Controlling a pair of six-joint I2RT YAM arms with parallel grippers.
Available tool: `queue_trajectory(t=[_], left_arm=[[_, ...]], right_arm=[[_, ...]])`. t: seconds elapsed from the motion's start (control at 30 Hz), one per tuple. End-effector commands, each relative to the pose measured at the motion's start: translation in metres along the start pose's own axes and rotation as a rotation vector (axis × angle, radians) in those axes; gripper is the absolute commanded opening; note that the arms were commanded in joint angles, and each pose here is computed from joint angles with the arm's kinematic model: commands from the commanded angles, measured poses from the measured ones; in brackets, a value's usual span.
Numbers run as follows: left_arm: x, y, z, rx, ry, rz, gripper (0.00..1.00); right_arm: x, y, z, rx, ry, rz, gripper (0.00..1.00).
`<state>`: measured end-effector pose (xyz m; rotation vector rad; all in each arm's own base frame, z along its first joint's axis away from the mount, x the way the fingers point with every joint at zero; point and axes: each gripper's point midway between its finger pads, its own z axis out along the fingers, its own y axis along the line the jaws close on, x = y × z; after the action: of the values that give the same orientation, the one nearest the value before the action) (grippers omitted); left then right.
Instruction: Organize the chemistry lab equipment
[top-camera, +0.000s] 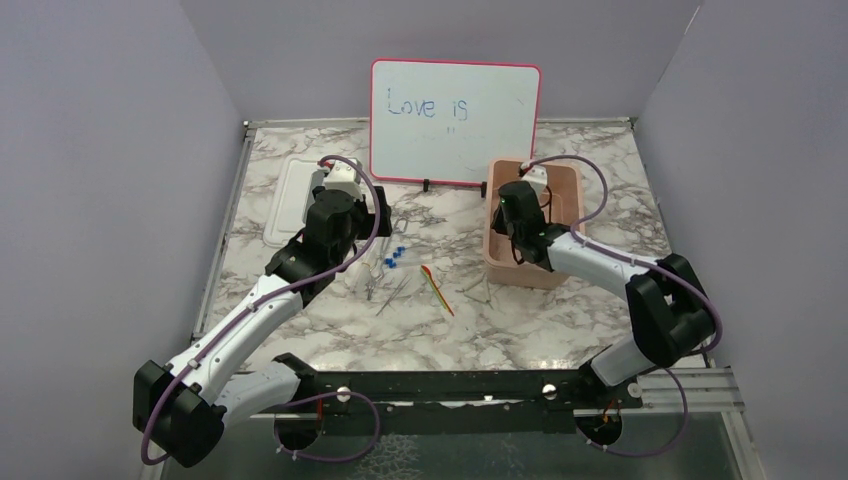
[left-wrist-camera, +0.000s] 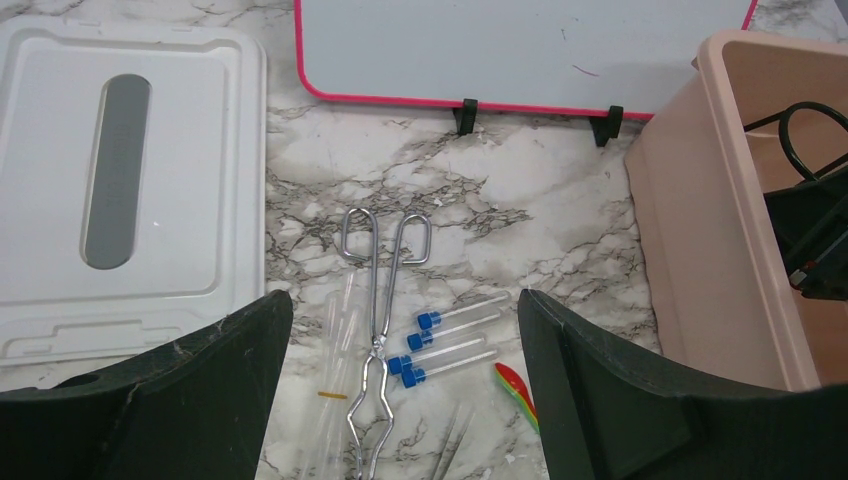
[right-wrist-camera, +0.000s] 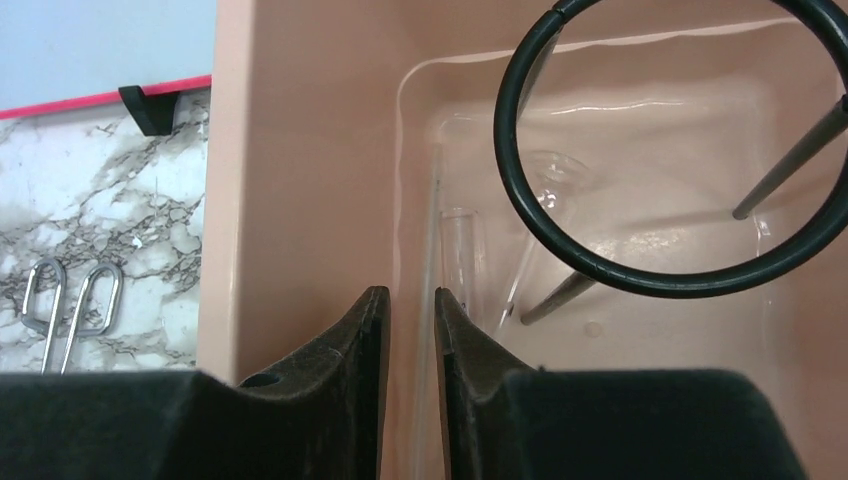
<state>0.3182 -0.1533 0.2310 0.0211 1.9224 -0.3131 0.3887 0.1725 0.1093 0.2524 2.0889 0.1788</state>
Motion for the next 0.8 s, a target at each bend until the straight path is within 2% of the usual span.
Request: queue_trajectory(t=[0.0, 0.23, 0.5, 0.77], left_arm=[[-0.006, -0.001, 0.001, 0.008, -0.023, -0.004, 0.86], [-0.006, -0.002, 0.001, 0.014, -0.024, -0.007, 0.86], [-0.006, -0.004, 0.0, 0.027, -0.024, -0.017, 0.85], [-0.01, 0.002, -0.003, 0.0, -0.041, -0.027, 0.85]], right_arm=[[-0.013, -0.005, -0.012, 0.023, -0.032, 0.033, 0.28], [-0.033, -0.001, -0.038, -0.013, -0.031, 0.021, 0.27], [-0.048, 0.032, -0.076, -0.205, 0.069, -0.087, 0.27], [-0.021, 0.089, -0.109, -0.35, 0.134, -0.29, 0.29]])
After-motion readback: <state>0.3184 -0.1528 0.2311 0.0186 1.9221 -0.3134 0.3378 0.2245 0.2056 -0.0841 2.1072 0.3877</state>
